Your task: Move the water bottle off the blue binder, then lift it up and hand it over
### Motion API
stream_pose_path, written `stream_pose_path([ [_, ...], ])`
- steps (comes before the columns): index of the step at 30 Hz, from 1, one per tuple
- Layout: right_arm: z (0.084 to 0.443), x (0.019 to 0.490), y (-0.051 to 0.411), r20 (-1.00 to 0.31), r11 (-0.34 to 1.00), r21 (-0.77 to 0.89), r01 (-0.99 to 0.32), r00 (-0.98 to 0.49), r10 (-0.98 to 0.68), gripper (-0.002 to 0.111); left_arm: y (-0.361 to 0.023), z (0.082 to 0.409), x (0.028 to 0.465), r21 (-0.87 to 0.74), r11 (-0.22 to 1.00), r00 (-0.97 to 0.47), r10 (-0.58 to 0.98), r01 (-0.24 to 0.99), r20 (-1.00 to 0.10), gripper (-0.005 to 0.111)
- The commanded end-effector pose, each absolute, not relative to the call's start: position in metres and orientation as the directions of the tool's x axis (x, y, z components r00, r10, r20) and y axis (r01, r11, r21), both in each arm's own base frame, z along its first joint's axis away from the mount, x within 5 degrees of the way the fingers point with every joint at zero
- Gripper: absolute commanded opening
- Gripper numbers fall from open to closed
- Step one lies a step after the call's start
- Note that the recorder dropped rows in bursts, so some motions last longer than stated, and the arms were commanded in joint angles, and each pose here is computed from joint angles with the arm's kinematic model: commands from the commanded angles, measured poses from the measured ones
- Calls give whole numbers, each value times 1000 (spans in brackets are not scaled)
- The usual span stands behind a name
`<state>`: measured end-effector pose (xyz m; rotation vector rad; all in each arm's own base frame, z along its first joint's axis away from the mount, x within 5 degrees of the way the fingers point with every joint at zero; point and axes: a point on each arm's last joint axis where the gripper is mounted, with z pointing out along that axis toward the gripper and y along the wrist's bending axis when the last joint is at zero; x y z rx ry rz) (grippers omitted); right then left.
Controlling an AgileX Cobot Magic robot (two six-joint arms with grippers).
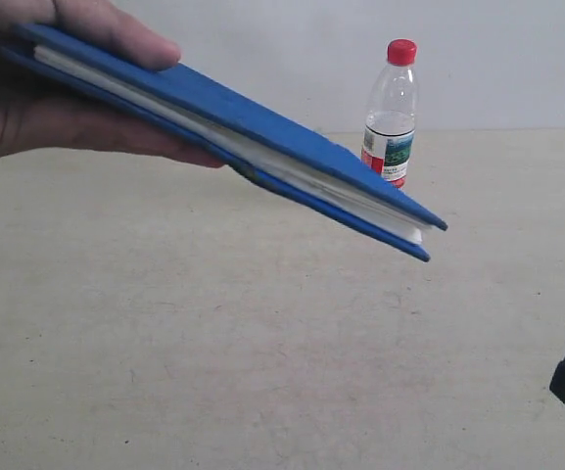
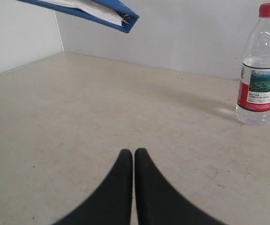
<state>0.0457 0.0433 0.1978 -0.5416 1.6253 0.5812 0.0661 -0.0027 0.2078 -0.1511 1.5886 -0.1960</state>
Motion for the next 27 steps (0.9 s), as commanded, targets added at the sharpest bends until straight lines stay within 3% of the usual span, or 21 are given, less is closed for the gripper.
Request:
stream_pose_path([
  [1,199,45,43,-982,757,168,-631,-178,69,0,-3,207,66,-232,972,-25,-231,31,-973,4],
  [8,192,46,31,-979,839,141,-526,-201,39,0,-3,207,66,-232,972,-25,-231,29,-973,4],
  [12,183,50,21,-962,932,130,-338,-270,36,0,-3,207,65,-232,972,-21,-231,28,-973,4],
  [16,184,53,8,-958,984,165,-73,-251,142,0,-3,207,65,-232,972,-21,-231,28,-973,4],
  [19,184,54,2,-960,988,150,33,-234,154,0,-3,207,65,-232,972,-21,-231,28,-973,4],
  [23,184,54,2,-971,999,43,-17,-238,38,0,-3,207,65,-232,972,-21,-231,28,-973,4],
  [27,185,54,6,-971,986,-67,-150,-216,-99,0,-3,207,65,-232,972,-21,-231,28,-973,4],
])
